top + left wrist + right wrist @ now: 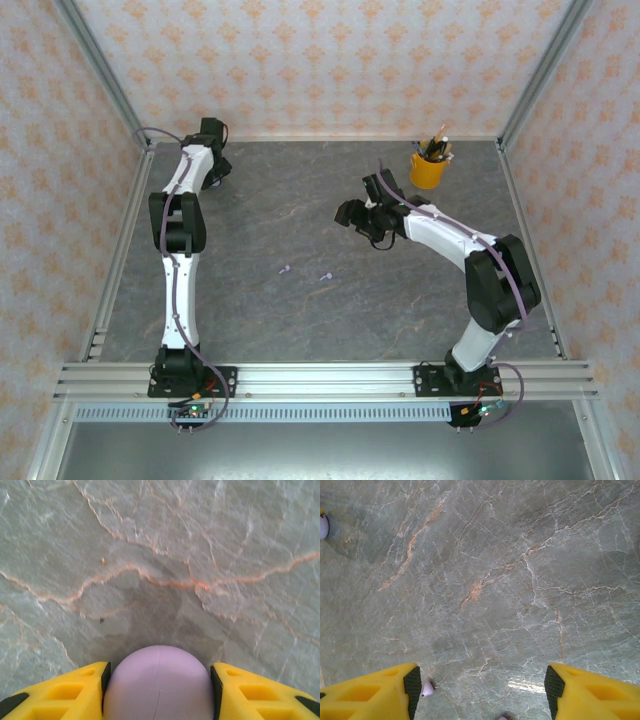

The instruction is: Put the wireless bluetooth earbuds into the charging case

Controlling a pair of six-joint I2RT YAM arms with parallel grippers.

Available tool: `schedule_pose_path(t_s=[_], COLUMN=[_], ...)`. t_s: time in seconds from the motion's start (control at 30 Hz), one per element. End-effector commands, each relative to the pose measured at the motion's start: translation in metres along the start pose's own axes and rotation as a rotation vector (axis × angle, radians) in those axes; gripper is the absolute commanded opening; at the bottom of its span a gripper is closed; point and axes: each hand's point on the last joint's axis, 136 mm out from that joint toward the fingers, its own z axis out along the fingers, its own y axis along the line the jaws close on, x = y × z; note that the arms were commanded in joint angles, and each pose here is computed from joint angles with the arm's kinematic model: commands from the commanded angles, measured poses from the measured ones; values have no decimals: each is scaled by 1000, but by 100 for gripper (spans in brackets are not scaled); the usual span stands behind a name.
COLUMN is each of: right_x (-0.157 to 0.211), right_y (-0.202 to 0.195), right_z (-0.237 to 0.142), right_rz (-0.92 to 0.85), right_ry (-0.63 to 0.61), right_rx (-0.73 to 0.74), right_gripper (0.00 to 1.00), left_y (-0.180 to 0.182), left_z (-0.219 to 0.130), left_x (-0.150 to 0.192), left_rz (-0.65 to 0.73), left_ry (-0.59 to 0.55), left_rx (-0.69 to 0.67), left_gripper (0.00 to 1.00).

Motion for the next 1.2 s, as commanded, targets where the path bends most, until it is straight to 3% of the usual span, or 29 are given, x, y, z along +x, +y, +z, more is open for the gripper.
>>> schedule_pose_path(t_s=[0.0,0.17,0.33,0.53,0.67,1.0,1.17], right_x=[-1,-2,-1,0,3,13,16], right_y=[2,0,-4,-12,-17,-30,-34], right_z=[-10,-10,-8,-9,-11,-14,-13], right_rz=[-1,0,1,4,8,19,14], right_ry=[-27,-35,-41,-53,-56,-56,-45], right_rx=[-2,6,19,43,53,75,79], right_gripper=[68,68,67,67,67,67,67], left_y=[-19,-43,-64,-77,-76,-79,-76], left_z=[-35,-70,-100,-129,-144,-160,-148], left_x=[12,35,81,139,156,132,134], left_rz=[79,128,178,239,231,300,344], left_ry=[-11,-31,-19,-6,-27,-107,-97], left_rx=[45,120,215,286,325,289,280], left_gripper=[33,33,32,32,34,67,76])
